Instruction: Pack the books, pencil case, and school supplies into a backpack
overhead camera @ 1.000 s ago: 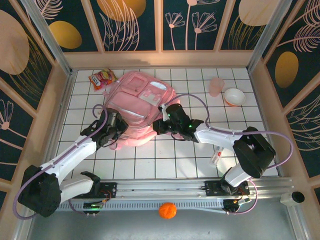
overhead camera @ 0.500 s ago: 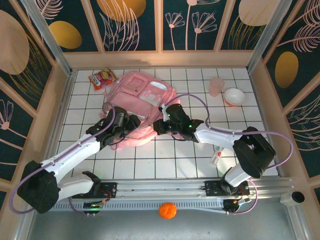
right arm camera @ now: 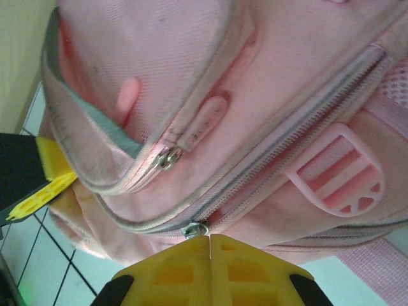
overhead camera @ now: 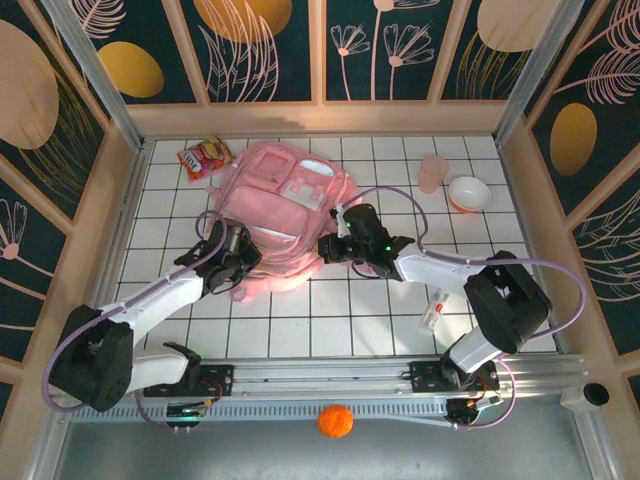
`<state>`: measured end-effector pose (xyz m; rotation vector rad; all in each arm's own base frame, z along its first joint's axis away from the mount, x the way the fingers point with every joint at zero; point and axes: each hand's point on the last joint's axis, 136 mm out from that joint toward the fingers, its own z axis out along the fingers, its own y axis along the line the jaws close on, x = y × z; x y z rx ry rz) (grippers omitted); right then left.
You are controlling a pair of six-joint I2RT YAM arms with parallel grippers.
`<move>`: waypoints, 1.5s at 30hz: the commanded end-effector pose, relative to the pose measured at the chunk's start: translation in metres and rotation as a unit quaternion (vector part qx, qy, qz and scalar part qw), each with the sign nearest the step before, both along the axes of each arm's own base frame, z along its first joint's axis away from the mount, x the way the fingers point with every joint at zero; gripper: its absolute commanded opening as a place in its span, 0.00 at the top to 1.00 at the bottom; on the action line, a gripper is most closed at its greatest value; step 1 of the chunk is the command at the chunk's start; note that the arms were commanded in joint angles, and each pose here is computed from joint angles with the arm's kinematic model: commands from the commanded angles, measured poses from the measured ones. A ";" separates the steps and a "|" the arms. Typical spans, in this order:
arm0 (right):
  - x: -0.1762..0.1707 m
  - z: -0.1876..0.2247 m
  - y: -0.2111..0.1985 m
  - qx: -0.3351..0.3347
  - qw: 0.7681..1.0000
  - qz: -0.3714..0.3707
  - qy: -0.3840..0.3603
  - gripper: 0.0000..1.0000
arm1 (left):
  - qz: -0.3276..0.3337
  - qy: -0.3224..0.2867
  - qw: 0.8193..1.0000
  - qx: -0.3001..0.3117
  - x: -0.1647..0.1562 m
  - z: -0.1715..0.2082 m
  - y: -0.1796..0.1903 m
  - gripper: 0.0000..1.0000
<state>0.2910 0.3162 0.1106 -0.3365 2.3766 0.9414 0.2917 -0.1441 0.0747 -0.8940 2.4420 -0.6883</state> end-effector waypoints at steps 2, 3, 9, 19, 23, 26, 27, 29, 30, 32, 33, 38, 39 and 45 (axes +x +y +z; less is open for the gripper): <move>0.022 -0.005 -0.017 -0.003 0.999 -0.032 -0.010 1.00 | 0.016 0.044 0.999 0.019 -0.012 -0.027 0.014 1.00; 0.025 -0.005 -0.018 -0.003 0.999 -0.035 -0.011 1.00 | 0.017 0.048 0.999 0.018 -0.013 -0.030 0.015 1.00; 0.047 -0.001 -0.034 0.001 0.998 -0.058 -0.017 1.00 | 0.022 0.068 0.997 0.010 -0.018 -0.042 0.017 1.00; 0.013 -0.010 -0.012 -0.014 1.000 0.012 -0.019 0.84 | 0.027 0.059 0.998 0.004 -0.016 -0.037 0.019 1.00; -0.024 -0.025 0.010 -0.072 0.995 0.058 -0.040 0.60 | 0.027 0.056 0.998 0.003 -0.018 -0.035 0.020 1.00; -0.030 -0.039 0.014 -0.131 0.987 0.068 -0.058 0.58 | 0.027 0.054 0.998 0.002 -0.018 -0.034 0.020 1.00; -0.030 -0.044 0.013 -0.148 0.985 0.068 -0.063 0.57 | 0.027 0.053 0.998 0.003 -0.018 -0.034 0.021 1.00; -0.026 -0.052 0.012 -0.175 0.980 0.067 -0.069 0.56 | 0.026 0.053 0.998 0.002 -0.017 -0.033 0.020 1.00; -0.024 -0.055 0.011 -0.186 0.978 0.063 -0.074 0.56 | 0.025 0.052 0.998 0.001 -0.017 -0.033 0.020 1.00; -0.018 -0.060 0.009 -0.204 0.974 0.055 -0.083 0.56 | 0.025 0.052 0.998 0.001 -0.017 -0.033 0.020 1.00; -0.017 -0.060 0.009 -0.206 0.973 0.054 -0.086 0.56 | 0.025 0.052 0.998 0.001 -0.017 -0.034 0.020 1.00; -0.009 -0.053 0.015 -0.189 0.974 0.051 -0.111 0.55 | 0.023 0.052 0.998 0.000 -0.017 -0.033 0.019 1.00; -0.009 -0.052 0.018 -0.183 0.975 0.058 -0.115 0.55 | 0.023 0.051 0.998 0.000 -0.017 -0.033 0.019 1.00; -0.004 -0.051 0.039 -0.151 0.976 0.095 -0.123 0.73 | 0.025 0.050 0.998 0.002 -0.017 -0.033 0.020 1.00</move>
